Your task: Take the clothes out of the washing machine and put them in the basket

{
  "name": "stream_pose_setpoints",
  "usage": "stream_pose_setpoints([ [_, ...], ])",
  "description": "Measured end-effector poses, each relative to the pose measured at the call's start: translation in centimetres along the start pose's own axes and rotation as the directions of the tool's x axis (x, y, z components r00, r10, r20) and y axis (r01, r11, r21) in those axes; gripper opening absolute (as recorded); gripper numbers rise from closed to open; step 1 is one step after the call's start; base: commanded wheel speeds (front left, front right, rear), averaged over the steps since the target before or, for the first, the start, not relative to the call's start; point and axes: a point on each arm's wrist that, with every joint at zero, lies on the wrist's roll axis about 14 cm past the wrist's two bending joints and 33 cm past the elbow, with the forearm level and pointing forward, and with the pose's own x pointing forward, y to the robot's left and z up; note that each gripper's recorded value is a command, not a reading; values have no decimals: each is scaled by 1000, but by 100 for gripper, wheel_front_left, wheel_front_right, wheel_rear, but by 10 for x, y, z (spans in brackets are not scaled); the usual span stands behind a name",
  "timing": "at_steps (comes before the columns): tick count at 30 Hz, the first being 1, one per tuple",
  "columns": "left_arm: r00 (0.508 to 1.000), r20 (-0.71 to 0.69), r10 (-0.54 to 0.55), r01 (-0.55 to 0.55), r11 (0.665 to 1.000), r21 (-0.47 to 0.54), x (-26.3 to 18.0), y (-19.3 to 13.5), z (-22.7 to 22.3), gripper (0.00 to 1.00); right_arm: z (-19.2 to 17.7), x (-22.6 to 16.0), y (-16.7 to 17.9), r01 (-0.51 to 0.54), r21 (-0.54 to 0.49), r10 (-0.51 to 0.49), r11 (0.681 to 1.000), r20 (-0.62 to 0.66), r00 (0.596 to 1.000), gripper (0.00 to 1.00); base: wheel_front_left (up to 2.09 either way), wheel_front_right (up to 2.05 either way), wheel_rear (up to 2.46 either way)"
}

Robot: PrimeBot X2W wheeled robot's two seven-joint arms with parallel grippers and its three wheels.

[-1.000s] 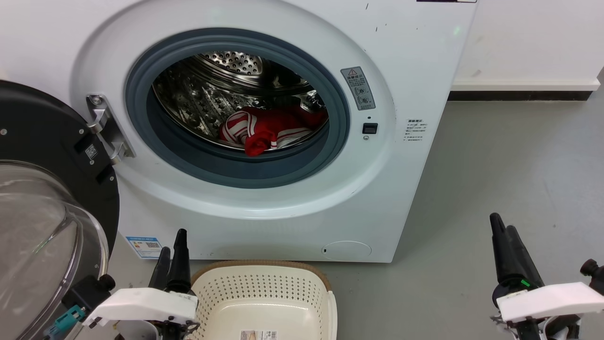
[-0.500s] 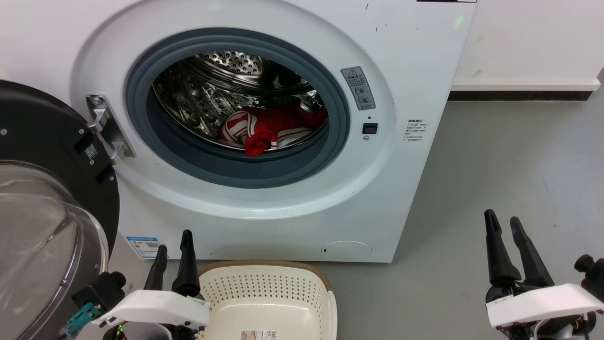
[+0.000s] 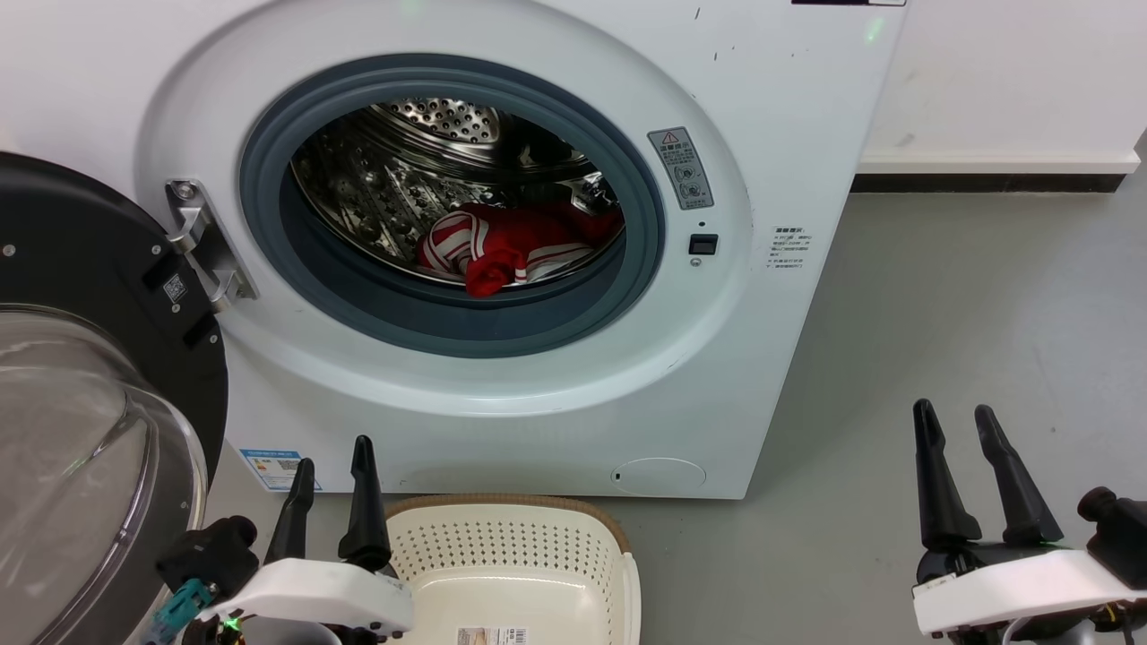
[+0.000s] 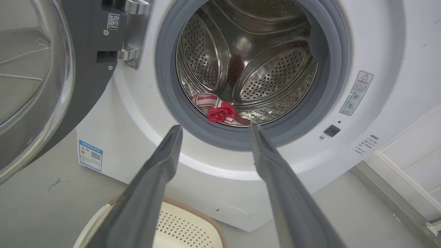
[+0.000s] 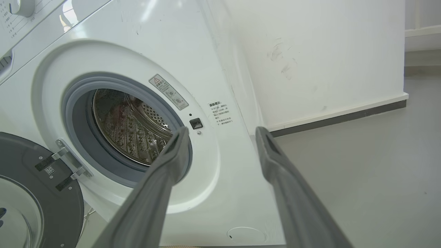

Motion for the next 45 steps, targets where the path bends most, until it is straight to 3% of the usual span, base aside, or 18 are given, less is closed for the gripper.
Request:
stream_pose_setpoints([
  [19, 999, 37, -34, 27, 982, 184, -6, -6, 2, 100, 7, -4, 11, -43, -190, 49, 981, 32, 998, 100, 0, 0, 0],
  [45, 994, 71, -81, 49, 923, 381, -13, -13, 2, 100, 10, -11, 20, -80, -384, 105, 920, 45, 993, 100, 0, 0, 0],
])
